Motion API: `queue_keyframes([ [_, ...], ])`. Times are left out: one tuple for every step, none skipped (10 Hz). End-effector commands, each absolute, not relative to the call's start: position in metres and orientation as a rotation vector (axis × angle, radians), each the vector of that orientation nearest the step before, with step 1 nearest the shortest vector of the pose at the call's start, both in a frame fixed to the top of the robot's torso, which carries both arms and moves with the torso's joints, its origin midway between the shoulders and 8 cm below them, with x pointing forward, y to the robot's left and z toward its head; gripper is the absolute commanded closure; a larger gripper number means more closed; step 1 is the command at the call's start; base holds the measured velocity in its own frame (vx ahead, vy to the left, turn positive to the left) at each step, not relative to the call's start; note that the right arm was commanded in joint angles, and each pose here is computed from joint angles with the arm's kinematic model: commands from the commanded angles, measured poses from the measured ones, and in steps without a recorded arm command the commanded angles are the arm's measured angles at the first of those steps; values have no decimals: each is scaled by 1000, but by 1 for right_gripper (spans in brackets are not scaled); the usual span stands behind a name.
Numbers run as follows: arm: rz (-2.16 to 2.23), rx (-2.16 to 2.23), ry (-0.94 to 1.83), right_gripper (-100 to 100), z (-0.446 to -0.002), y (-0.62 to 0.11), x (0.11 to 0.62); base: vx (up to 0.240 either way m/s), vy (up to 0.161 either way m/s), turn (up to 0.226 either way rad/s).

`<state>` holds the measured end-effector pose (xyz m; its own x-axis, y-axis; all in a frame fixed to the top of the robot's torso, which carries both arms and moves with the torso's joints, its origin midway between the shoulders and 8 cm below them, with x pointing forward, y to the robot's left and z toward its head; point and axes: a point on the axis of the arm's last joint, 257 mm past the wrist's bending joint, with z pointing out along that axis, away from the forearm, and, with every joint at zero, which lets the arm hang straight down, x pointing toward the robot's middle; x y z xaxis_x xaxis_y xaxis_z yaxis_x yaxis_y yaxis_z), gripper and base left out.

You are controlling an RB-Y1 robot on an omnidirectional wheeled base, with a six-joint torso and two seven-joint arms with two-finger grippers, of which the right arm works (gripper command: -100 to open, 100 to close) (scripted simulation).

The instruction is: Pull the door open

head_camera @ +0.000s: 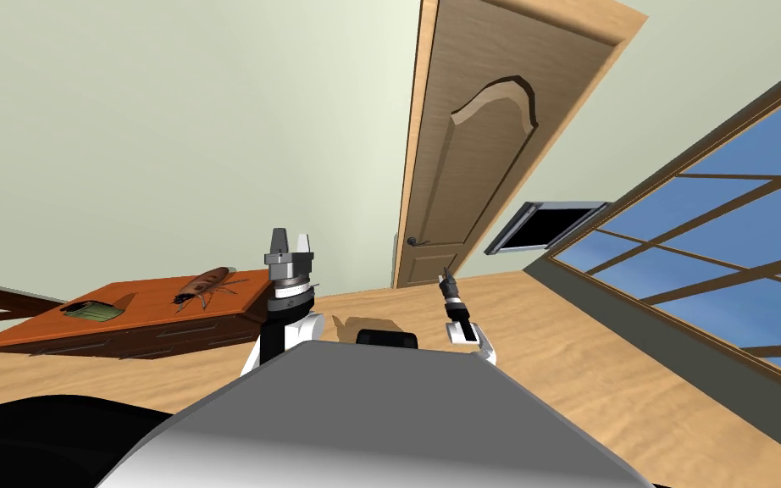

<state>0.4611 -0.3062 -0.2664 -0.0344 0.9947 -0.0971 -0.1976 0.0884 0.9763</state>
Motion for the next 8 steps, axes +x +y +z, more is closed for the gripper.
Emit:
queue_keyframes([
  [1257, 987, 1162, -100, -278, -309, 463, 112, 11, 59],
  [1257, 992, 1176, -100, -284, -311, 465, 111, 15, 60],
  [1256, 997, 1189, -100, -290, -312, 466, 112, 29, 54],
  [1255, 1002, 1203, -100, -296, -314, 467, 106, 22, 62],
  [1253, 1007, 1215, -100, -302, -315, 468, 105, 15, 55],
  [1252, 1012, 1227, -100, -307, -317, 469, 105, 18, 48],
  [1251, 1016, 1239, -100, -312, -318, 470, 99, 18, 45],
  [1249, 1021, 1250, -100, -317, -320, 471, 97, 13, 59],
])
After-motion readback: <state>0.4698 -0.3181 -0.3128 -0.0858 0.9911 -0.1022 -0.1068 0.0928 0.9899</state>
